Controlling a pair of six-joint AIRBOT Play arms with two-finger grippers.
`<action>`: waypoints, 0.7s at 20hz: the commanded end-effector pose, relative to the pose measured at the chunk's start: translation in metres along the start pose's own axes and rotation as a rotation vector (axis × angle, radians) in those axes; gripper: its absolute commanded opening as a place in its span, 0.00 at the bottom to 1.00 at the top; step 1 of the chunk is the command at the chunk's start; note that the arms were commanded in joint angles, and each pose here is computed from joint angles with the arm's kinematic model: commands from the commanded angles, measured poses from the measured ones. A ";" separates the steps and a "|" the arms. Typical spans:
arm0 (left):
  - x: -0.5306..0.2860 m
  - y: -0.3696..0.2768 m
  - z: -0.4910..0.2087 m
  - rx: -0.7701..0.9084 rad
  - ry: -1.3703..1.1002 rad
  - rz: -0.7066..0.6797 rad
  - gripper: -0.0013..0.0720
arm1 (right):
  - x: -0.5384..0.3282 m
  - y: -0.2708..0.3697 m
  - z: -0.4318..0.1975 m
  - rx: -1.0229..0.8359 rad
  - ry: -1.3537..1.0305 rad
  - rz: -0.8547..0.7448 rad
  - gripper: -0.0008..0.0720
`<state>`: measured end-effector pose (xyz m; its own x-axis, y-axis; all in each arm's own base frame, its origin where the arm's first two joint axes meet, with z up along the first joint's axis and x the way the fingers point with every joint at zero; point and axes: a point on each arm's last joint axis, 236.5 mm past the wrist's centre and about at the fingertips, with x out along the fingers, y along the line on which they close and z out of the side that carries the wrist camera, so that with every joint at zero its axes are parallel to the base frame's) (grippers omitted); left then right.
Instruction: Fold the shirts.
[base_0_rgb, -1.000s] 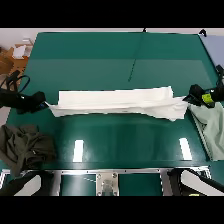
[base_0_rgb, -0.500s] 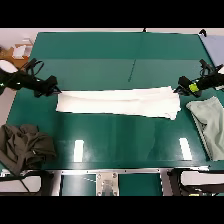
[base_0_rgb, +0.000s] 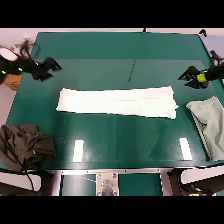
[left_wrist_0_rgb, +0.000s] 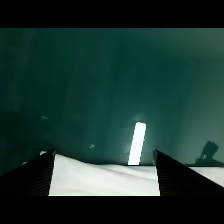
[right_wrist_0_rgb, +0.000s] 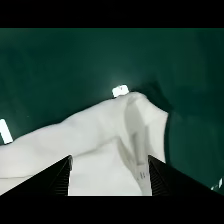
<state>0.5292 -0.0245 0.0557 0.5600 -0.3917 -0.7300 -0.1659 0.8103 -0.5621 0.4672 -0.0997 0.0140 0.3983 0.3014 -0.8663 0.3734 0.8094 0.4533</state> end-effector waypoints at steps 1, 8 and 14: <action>-0.033 0.001 0.019 -0.001 0.003 -0.006 0.98 | -0.011 -0.026 -0.028 -0.006 0.138 0.010 0.77; -0.040 0.011 -0.015 -0.004 0.156 0.009 0.04 | 0.057 -0.020 -0.087 -0.018 0.332 0.262 0.84; -0.040 0.000 -0.021 -0.015 0.178 -0.036 0.04 | 0.094 -0.028 -0.098 0.041 0.395 0.326 0.83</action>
<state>0.4926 -0.0123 0.0747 0.4242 -0.4678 -0.7754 -0.1679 0.8008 -0.5749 0.4129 -0.0498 -0.0840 0.1679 0.6798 -0.7139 0.3159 0.6489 0.6922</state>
